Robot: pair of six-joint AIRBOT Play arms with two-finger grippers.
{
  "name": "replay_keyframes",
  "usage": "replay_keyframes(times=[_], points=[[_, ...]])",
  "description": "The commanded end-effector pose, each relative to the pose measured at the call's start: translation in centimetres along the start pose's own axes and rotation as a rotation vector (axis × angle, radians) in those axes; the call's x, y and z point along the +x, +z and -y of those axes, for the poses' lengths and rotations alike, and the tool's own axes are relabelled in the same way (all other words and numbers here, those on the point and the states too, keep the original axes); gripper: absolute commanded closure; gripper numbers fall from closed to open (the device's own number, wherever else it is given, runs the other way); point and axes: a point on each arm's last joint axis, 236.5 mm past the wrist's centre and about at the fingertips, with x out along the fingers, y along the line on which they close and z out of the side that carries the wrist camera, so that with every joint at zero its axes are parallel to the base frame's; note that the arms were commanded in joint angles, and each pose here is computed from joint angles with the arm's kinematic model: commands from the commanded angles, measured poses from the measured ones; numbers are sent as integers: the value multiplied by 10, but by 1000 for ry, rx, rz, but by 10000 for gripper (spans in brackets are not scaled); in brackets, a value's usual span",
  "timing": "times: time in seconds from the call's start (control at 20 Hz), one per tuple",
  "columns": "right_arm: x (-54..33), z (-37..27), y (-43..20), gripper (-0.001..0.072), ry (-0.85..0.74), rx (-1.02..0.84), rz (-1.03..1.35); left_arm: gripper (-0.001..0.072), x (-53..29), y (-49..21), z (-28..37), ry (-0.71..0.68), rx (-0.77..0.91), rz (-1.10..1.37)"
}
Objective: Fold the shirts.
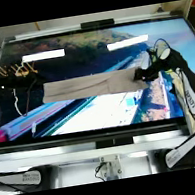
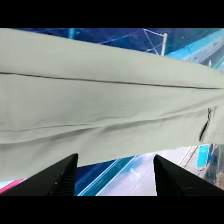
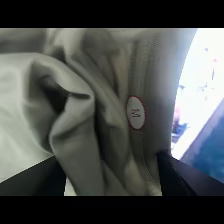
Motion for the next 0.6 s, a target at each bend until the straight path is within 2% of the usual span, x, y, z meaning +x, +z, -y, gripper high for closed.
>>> replay_keyframes(times=[0.0, 0.05, 0.1, 0.15, 0.2, 0.25, 0.3, 0.35, 0.4, 0.55], points=[[12, -20, -12, 199, 107, 61, -57, 135, 7, -8, 19, -18, 35, -23], [11, -23, -13, 378, 118, 65, -64, 135, 12, -12, 25, -23, 48, -34], [11, -27, -14, 517, 136, 72, -68, 135, 16, -16, 32, -28, 62, -46], [9, -34, -14, 605, 161, 77, -70, 135, 22, -20, 40, -33, 78, -59], [7, -40, -13, 647, 188, 81, -68, 136, 27, -25, 47, -39, 93, -73], [0, -48, -10, 647, 215, 82, -58, 186, 33, -32, 55, -46, 110, -91], [-11, -56, -7, 647, 235, 70, -46, 344, 39, -38, 64, -53, 128, -109], [-27, -63, -3, 647, 241, 45, -30, 543, 48, -46, 74, -60, 148, -126], [-44, -72, -1, 647, 248, 18, -15, 640, 60, -54, 87, -68, 175, -137], [-105, -101, -7, 647, 264, -66, 13, 654, 114, -85, 136, -118, 241, -157]])
